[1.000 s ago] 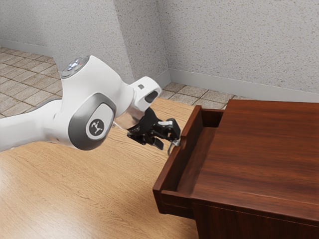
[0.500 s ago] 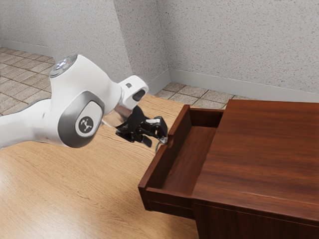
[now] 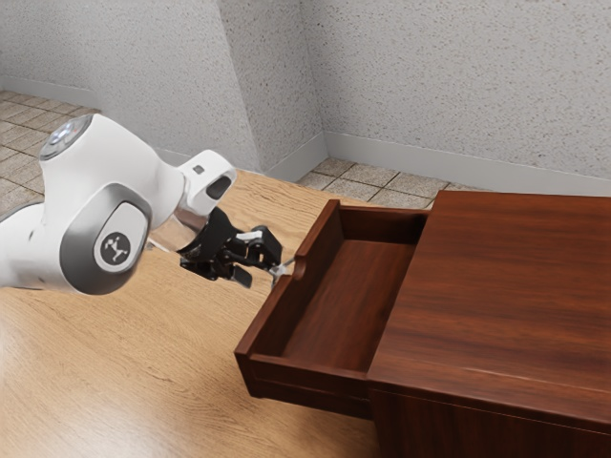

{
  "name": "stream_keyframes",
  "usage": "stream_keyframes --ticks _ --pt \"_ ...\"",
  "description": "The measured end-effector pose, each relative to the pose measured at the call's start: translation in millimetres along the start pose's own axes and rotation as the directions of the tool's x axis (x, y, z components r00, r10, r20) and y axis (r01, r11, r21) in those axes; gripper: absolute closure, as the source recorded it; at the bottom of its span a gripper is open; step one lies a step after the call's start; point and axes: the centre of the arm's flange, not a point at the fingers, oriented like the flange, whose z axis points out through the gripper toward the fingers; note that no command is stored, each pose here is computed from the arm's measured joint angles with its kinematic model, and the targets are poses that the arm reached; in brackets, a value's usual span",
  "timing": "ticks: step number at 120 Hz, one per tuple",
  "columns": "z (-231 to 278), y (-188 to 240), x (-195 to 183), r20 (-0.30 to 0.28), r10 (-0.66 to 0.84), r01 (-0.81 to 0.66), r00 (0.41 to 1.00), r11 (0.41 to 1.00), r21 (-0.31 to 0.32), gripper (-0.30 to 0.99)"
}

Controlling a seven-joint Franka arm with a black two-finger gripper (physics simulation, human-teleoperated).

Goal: Pull the drawer handle with one arm to open the drawer

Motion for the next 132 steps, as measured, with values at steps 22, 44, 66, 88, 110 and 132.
stream_keyframes --ticks 22,44,66,88,110,132 --pt "0 -10 2 -0.002 -0.018 0.018 1.0 1.0 0.01 0.33" --pt "-3 -18 3 -0.004 -0.035 0.035 0.999 0.999 0.015 0.33" --pt "-6 -18 2 -0.005 -0.034 0.034 0.999 0.999 0.014 0.33" --pt "-12 -17 2 -0.011 -0.029 0.029 1.0 1.0 0.01 0.33" --pt "-27 -13 1 -0.034 -0.014 0.014 0.999 1.0 0.005 0.33" --pt "-71 3 10 -0.066 -0.01 0.009 0.998 1.0 -0.01 0.3"
